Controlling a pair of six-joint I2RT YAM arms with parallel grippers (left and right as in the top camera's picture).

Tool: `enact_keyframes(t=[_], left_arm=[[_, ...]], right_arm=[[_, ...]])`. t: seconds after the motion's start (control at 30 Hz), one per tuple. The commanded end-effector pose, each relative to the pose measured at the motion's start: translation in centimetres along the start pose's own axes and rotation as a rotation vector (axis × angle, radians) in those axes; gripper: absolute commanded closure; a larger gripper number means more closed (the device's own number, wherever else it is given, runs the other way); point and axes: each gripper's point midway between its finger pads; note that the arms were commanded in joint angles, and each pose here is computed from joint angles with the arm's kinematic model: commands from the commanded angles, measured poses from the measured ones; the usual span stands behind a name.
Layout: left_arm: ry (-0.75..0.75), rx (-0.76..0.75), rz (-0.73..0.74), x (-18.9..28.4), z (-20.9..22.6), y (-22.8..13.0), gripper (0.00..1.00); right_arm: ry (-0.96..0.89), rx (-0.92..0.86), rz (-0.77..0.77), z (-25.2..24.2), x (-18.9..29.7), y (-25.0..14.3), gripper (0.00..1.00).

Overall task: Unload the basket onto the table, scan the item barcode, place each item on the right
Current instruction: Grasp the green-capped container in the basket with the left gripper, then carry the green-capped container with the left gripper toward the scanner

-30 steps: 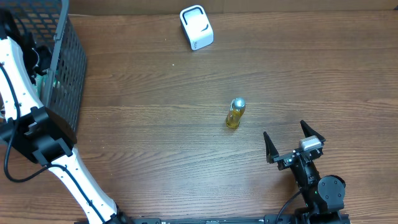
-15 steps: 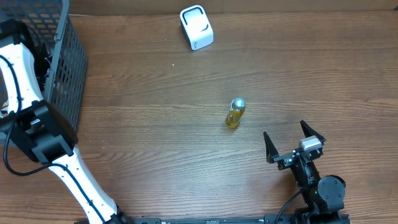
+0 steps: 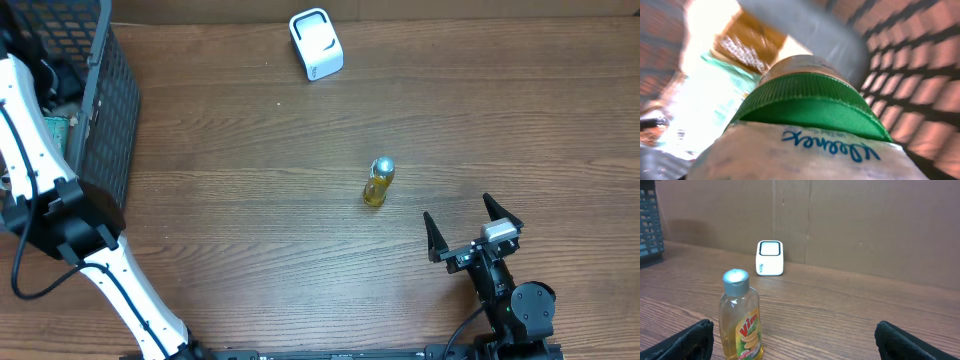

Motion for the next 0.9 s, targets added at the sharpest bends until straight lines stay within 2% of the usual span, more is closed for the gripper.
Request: enact_keyframes(t=[0.0,0.07,0.23,0.47,0.57,0.67,0.87], left_arm=[[-0.024,0.057,-0.223,9.3,-0.8,2.5,0.5],[-0.067,0.048,-0.304,13.7,-2.0,2.4,0.51],[-0.156,0.013,-0.382,20.3,-5.0,0.2,0.52],[-0.242,-0.096,-0.454,25.9,-10.1,-2.7,0.52],[-0.291,-0.162,-0.448,26.4,-13.3,-3.8,0.52],[-0.339,-0.247,-0.382,25.4,-17.3,-5.6,0.51],[-0.353,-0.436,-0.095,19.4,-24.7,-12.0,0.51]], right_arm=[[-0.001,0.001,0.0,0.0,0.0,-0.3,0.0],[-0.002,0.001,0.0,-0.1,0.0,-0.3,0.0],[-0.002,0.001,0.0,-0.1,0.0,-0.3,0.0],[-0.002,0.001,0.0,-0.1,0.0,-0.3,0.0],[-0.002,0.001,0.0,-0.1,0.0,-0.3,0.0],[-0.002,0.001,0.0,-0.1,0.0,-0.3,0.0],[-0.002,0.001,0.0,-0.1,0.0,-0.3,0.0]])
Point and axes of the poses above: each gripper's point midway between its finger pads, its own x axis back along the fingers, its own z axis along the line the jaws close on, y = z × x, and after that the axes turned 3 degrees about -x, right-handed
